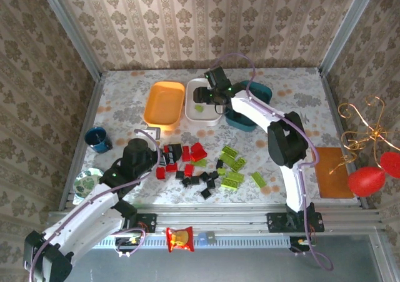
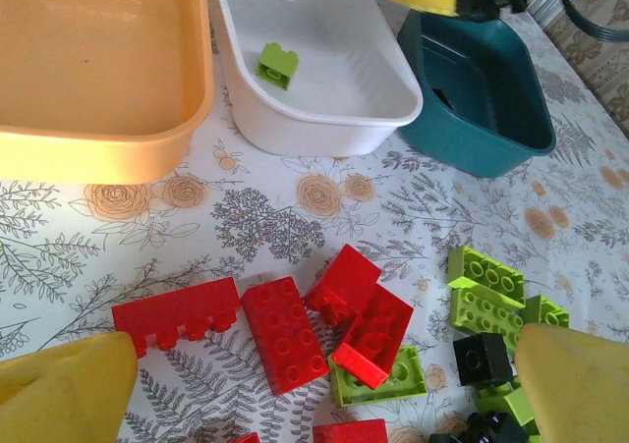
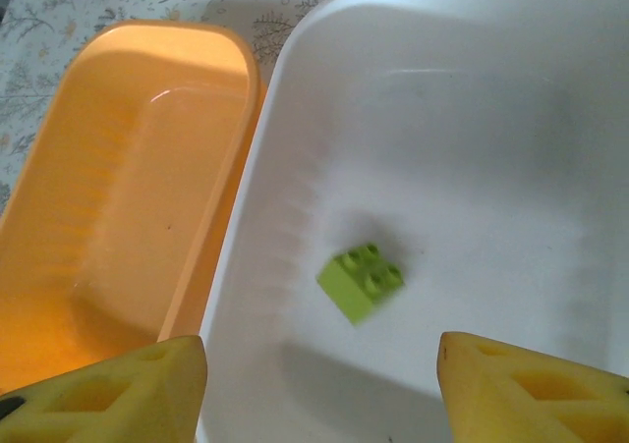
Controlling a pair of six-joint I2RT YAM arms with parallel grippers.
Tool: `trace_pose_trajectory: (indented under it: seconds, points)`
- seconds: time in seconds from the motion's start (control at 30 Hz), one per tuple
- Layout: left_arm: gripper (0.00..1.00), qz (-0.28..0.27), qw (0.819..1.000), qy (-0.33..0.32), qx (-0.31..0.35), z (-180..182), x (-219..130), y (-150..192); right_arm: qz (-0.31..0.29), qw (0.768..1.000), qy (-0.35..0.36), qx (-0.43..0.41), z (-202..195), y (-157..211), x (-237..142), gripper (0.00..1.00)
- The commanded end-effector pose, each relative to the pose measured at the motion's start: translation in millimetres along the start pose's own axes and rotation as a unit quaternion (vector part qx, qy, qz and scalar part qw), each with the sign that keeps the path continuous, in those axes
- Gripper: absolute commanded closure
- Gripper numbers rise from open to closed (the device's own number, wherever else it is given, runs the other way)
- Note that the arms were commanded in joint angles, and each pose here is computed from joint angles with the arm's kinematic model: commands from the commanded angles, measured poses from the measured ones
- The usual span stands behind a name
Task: Sort the legos into containers by color
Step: Place the lego in the container, then pick up the lego from the bottom-center of the table.
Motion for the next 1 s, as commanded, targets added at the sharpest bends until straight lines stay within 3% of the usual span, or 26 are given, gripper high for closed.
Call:
trace_pose_trajectory:
  seconds: [0.0, 0.23, 0.6, 0.7, 0.97]
  points:
    - [0.00, -0.005, 1.000, 0.004, -0.001, -3, -2, -1, -0.037, 0.999, 0.009, 0.000, -2, -4, -52, 0.34]
    - [0.00, -0.011, 1.000, 0.011, 0.000, -3, -1, -3, -0.014, 0.999, 0.033, 0.035, -19, 72, -117, 0.33]
    - [0.00, -0.013, 1.000, 0.015, 0.003, -2, 8, -2, 0.119, 0.984, 0.103, 0.088, -60, 241, -186, 0.29]
    - [0.00, -0.011, 1.000, 0.015, 0.002, -2, 12, -3, 0.142, 0.978, 0.094, 0.118, -64, 271, -184, 0.19]
    - [0.00, -0.004, 1.000, 0.006, 0.002, 1, 15, -2, 0.201, 0.964, 0.140, 0.106, -74, 295, -173, 0.19]
Point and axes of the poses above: each hand's point on the last joint's axis, 136 mm out from that joint toward the fingers, its own x axis out along the fingers, its own z axis along the line the jaws close on, y = z × x, the point moved 9 cm from there along -x, back along the fingers, and after that the axes turned 13 degrees about -x, right-handed, at the moved point
